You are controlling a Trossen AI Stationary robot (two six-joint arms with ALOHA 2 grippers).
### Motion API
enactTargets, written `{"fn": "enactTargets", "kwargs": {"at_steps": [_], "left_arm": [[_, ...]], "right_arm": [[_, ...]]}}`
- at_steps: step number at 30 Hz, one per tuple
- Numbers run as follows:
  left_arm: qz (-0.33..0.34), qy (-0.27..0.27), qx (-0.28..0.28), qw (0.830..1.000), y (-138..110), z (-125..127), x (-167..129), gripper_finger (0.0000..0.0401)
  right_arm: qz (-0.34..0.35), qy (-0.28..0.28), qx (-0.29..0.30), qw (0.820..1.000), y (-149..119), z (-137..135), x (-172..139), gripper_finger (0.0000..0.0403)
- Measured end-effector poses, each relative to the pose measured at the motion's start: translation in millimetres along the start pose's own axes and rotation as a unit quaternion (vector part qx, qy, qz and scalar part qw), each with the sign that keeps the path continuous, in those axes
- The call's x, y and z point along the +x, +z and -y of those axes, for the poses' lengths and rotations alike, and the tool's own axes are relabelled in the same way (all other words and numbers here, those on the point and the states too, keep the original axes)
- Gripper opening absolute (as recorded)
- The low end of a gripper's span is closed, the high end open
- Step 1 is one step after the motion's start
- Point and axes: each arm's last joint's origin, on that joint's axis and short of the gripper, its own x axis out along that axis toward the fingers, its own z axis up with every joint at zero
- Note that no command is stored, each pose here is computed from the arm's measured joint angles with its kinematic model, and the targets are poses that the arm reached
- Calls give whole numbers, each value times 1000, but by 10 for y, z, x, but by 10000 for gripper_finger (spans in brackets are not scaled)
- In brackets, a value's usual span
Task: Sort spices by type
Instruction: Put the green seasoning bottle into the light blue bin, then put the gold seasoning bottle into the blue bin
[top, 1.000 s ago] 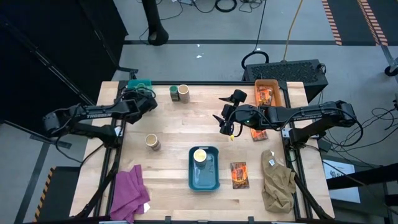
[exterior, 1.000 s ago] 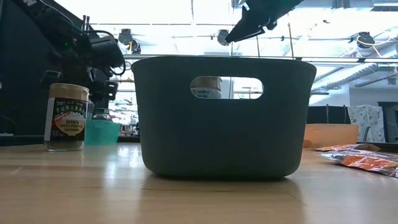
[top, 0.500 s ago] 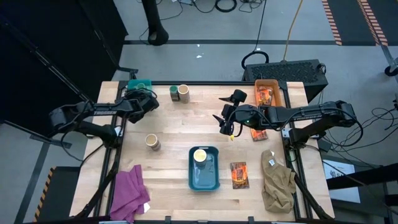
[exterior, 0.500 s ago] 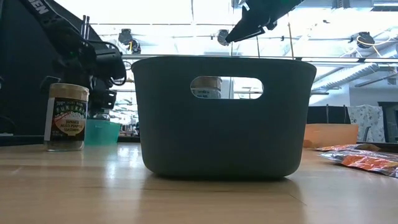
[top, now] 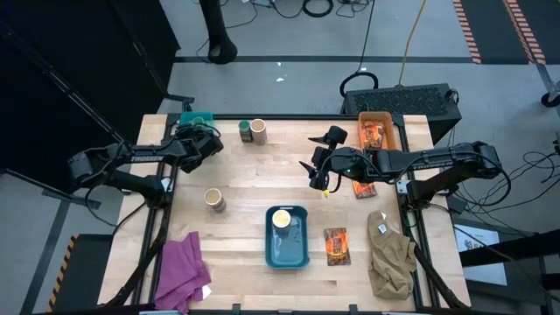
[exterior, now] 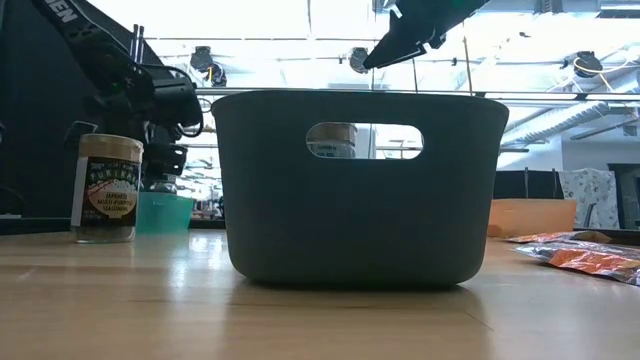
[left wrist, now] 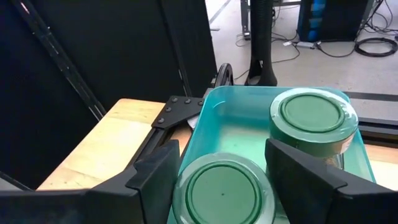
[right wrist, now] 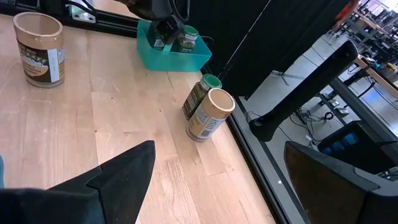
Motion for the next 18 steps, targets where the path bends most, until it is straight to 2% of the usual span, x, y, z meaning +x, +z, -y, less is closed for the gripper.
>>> {"fn": "enactTargets", "kwargs": {"at_steps": [12,18], "left_arm": [[14,-26,-3,1000,182,-109,-105,244],[-8,-77,-6,997,263,-159,-184,244]], "right_arm": [[-1,0,0,1000,-1,0,0,338],[-1,0,0,1000,-1,0,0,338]]}}
